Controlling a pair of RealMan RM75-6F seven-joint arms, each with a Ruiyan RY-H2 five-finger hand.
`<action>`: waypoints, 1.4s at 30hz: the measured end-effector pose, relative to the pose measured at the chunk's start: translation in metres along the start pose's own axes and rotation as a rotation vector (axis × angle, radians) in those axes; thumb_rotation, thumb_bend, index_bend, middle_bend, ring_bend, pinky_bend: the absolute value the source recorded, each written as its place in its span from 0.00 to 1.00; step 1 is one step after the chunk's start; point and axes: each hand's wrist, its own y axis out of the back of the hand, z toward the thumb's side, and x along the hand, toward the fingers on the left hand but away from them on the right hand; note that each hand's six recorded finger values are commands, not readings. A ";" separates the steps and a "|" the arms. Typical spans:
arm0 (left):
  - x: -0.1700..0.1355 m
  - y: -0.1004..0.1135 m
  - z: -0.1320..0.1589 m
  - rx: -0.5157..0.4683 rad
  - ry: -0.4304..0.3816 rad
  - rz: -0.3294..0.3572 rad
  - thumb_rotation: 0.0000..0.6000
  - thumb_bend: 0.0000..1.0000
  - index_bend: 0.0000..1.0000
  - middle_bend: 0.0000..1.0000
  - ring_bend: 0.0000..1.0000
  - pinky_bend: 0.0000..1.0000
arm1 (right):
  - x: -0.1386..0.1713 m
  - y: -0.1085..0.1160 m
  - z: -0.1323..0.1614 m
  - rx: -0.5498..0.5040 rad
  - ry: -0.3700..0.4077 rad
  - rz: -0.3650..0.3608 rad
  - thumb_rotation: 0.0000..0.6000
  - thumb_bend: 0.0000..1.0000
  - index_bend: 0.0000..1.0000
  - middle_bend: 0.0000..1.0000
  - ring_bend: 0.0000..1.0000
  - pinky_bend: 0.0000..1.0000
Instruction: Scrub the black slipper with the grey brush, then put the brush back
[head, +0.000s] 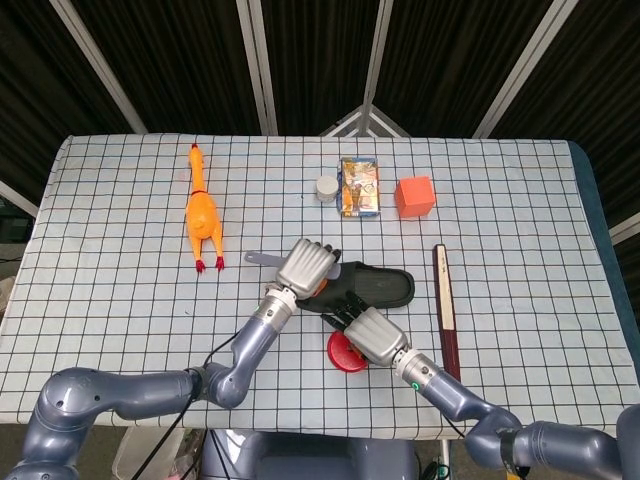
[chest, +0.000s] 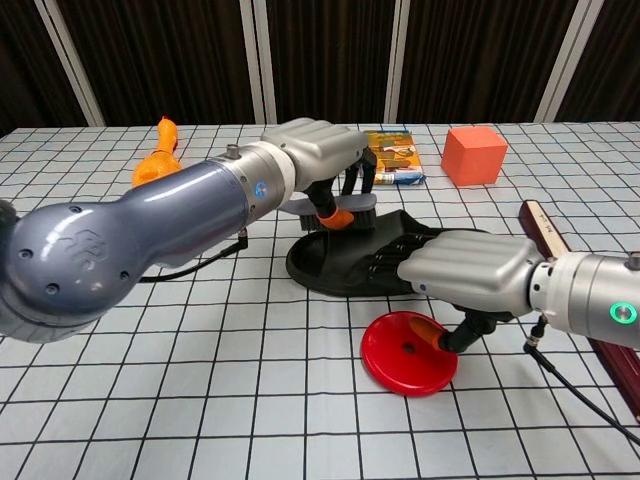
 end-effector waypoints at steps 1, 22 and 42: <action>0.001 -0.001 0.002 -0.003 -0.002 -0.001 1.00 0.58 0.41 0.56 0.49 0.53 | 0.000 0.000 0.000 0.001 -0.001 -0.001 1.00 0.70 0.00 0.00 0.00 0.04; 0.015 0.003 0.021 -0.070 -0.063 0.067 1.00 0.60 0.42 0.55 0.49 0.53 | -0.004 0.001 0.005 0.017 0.006 0.003 1.00 0.70 0.00 0.00 0.00 0.04; -0.013 -0.006 -0.031 -0.029 0.036 -0.054 1.00 0.60 0.42 0.56 0.49 0.52 | -0.004 -0.002 0.013 0.021 0.016 0.012 1.00 0.70 0.00 0.00 0.00 0.04</action>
